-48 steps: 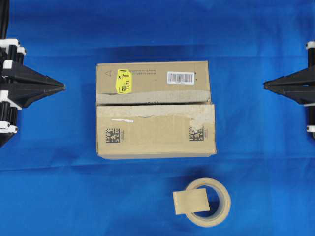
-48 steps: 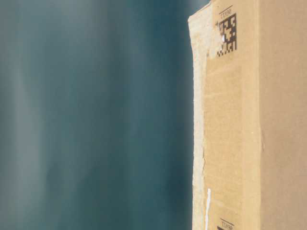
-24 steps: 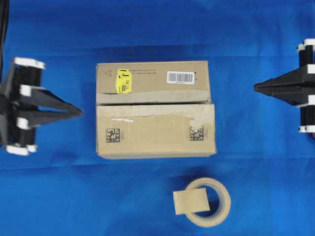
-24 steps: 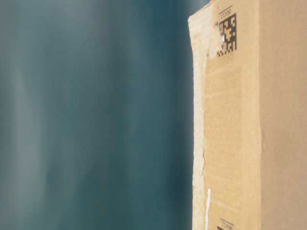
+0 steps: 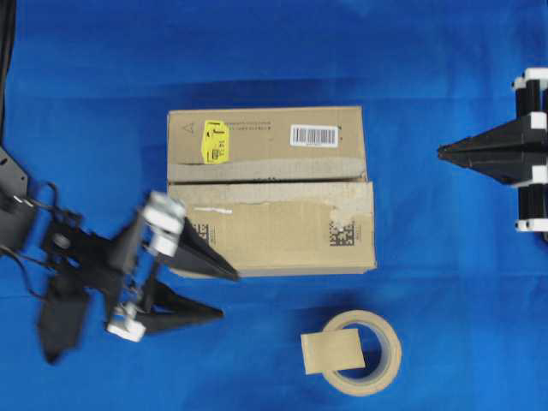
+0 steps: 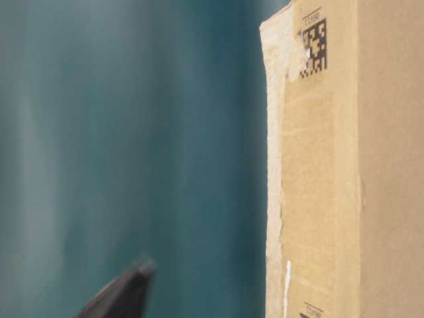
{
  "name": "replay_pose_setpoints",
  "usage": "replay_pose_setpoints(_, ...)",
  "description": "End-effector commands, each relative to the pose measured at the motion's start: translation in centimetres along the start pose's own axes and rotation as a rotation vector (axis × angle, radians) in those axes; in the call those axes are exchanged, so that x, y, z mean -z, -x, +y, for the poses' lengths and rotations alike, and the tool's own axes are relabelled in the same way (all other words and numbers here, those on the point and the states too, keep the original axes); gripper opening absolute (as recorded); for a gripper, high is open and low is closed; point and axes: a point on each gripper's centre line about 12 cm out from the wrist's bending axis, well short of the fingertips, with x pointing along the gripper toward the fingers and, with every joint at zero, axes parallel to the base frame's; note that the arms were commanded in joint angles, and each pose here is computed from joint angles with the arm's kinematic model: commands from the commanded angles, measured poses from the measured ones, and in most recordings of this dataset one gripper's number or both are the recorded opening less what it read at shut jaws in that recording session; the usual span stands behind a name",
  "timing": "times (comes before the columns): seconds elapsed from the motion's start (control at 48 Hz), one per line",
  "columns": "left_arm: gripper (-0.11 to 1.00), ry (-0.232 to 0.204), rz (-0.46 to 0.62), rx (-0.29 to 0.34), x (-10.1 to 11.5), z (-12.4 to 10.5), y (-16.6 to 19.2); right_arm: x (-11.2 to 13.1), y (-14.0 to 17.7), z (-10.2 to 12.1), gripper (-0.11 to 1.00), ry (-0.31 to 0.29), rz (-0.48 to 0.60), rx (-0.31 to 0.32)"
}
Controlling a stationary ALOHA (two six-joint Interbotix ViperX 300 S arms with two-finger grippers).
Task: Apply tape along the seams of the closed cardboard box to seal it securely.
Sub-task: 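Move the left gripper down toward the tape strip on the roll, then pinch the tan tape strip's free end with the left gripper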
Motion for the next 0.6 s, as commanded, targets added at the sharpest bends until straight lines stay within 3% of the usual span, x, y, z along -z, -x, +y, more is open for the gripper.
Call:
replay_pose_setpoints(0.0, 0.76, -0.058, 0.004, 0.021, -0.5, -0.2, -2.1, -1.2, -0.2, 0.0, 0.02, -0.005, -0.038, 0.000)
replay_pose_setpoints(0.146, 0.65, -0.172, 0.036, 0.082, 0.0, -1.8, -4.9, -1.1, -0.3, 0.0, 0.02, -0.005, -0.035, 0.001)
replay_pose_setpoints(0.438, 0.67, -0.428, 0.058, 0.165, 1.3, -4.4, -8.3, -0.9, -0.4, 0.0, 0.02, -0.003, -0.028, 0.002)
replay_pose_setpoints(0.583, 0.67, -0.504, 0.062, 0.183, 2.0, -5.3, -10.0, -0.9, -0.4, 0.0, 0.02, -0.002, -0.026, 0.001)
